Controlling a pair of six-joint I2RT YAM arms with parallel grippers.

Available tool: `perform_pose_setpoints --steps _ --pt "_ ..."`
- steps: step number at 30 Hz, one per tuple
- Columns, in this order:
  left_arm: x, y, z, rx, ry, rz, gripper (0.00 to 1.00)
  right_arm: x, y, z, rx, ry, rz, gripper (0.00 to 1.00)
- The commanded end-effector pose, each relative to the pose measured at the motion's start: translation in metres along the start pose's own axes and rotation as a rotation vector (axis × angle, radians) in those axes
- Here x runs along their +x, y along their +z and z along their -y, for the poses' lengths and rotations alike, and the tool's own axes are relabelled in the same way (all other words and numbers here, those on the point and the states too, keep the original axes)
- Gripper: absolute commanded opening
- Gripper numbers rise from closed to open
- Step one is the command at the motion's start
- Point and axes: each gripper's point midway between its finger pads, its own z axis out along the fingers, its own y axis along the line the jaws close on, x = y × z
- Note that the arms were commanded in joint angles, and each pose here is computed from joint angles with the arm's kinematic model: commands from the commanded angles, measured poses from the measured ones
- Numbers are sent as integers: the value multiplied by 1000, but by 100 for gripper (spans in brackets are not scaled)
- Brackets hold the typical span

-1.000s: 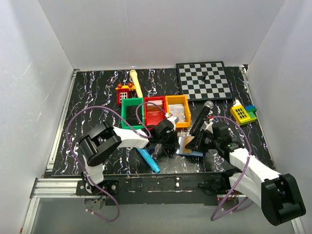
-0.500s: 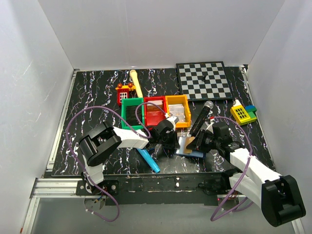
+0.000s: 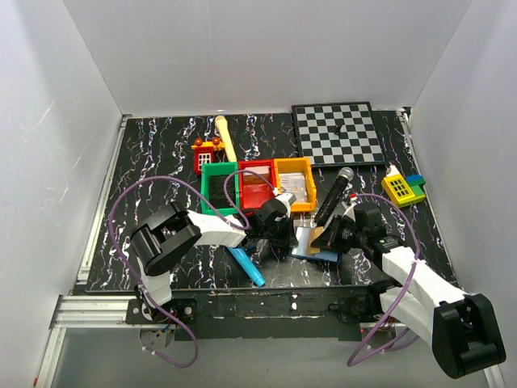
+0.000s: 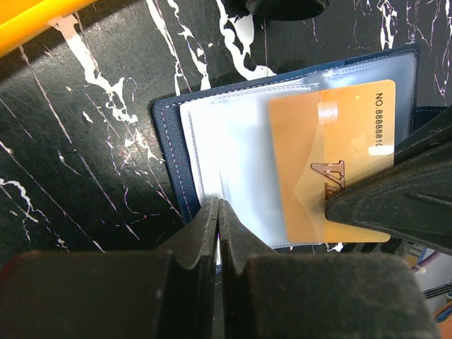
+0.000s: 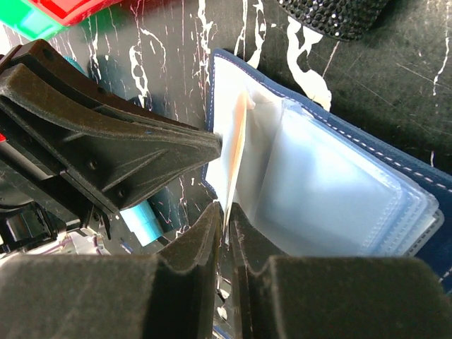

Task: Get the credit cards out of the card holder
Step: Remove the credit card from the card holder.

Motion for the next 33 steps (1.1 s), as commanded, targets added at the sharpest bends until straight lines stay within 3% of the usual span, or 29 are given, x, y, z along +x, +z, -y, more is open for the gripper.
perform_pose_setpoints --steps 1,10,22,33 --pt "49 -6 -44 -147 -4 -146 0 -18 -7 -19 -49 -47 49 15" --pt "49 -7 -43 -145 0 -146 0 -19 -10 -19 -38 -51 53 1" --pt "48 -9 -45 -150 -3 -136 0 -19 -18 -14 -1 -44 52 1" --pt "39 -16 -38 -135 18 -104 0 -28 -54 -32 7 -91 124 1"
